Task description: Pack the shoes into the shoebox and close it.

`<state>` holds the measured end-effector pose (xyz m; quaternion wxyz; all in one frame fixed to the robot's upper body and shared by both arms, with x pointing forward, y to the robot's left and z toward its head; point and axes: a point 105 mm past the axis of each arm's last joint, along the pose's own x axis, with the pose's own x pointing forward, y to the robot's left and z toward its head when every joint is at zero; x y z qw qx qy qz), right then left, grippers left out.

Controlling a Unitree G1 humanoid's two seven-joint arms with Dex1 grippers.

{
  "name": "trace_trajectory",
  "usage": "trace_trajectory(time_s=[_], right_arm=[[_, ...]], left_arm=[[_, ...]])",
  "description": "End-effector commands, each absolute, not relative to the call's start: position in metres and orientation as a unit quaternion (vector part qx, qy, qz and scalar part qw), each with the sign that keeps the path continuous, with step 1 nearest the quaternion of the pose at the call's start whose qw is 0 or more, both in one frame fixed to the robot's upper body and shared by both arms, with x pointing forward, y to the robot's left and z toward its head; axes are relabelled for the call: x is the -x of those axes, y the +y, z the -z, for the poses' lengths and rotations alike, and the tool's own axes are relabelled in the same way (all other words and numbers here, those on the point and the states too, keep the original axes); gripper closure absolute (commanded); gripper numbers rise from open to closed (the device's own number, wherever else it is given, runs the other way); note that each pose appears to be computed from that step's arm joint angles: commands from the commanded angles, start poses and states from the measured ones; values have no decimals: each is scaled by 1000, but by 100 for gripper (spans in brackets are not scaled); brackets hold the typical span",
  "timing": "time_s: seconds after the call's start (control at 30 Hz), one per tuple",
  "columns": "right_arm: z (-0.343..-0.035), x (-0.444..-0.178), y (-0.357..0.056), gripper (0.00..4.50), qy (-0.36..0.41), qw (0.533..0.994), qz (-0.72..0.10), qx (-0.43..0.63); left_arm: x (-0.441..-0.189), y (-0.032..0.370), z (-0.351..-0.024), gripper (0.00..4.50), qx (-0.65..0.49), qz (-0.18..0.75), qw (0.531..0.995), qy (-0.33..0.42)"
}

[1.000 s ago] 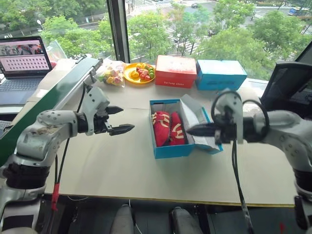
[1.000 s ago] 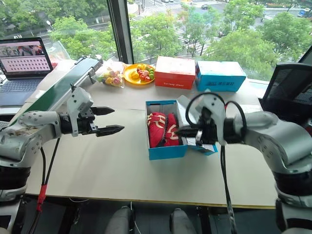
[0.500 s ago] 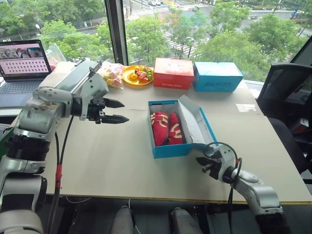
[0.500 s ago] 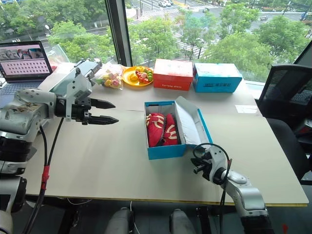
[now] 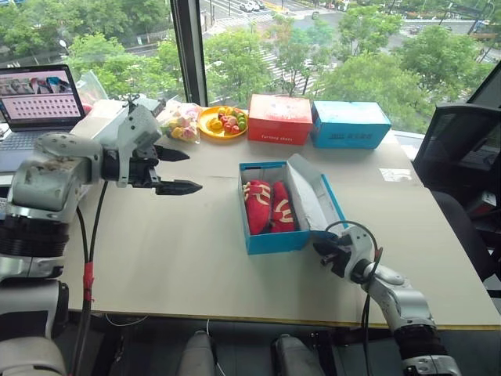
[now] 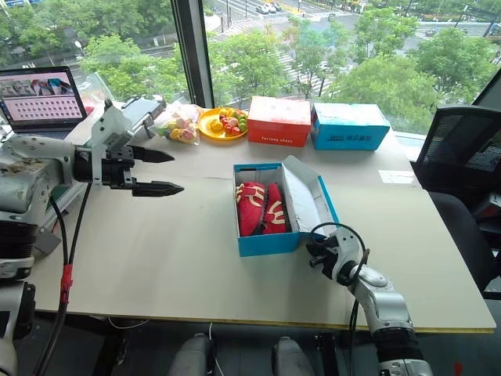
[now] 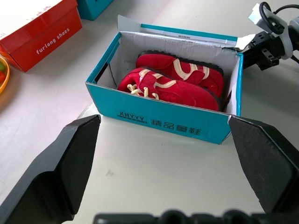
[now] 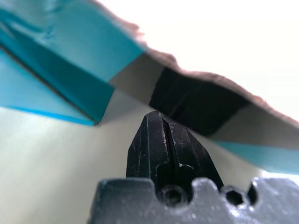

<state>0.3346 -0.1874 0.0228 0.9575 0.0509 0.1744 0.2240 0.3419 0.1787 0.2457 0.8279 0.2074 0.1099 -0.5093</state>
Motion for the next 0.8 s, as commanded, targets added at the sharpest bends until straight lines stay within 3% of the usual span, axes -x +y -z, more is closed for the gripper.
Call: trace_trajectory(time_s=[0.03,0.13,0.27,0.37,0.47,0.57,0.8], right_arm=[[-21,-343,-217,450,159,974,-143,-75],[-41,-352,-243,450,82,969,-80,-219],[-65,-353,-262,450,31,964,-68,-256],[-107,-360,-264,450,-27,958,-91,-272],[-160,-364,-240,450,-75,942,-170,-279],[-191,-360,-204,450,-77,928,-256,-260],[-215,-340,-135,450,-30,898,-397,-186]], left_arm=[[-334,177,-265,4,-222,517,823,80],[-324,173,-265,4,-224,540,807,83],[-314,171,-263,4,-220,559,795,87],[-313,172,-259,4,-220,561,793,94],[-313,171,-257,4,-221,560,793,95],[-314,171,-257,4,-222,556,796,93],[-312,177,-254,4,-224,542,804,95]])
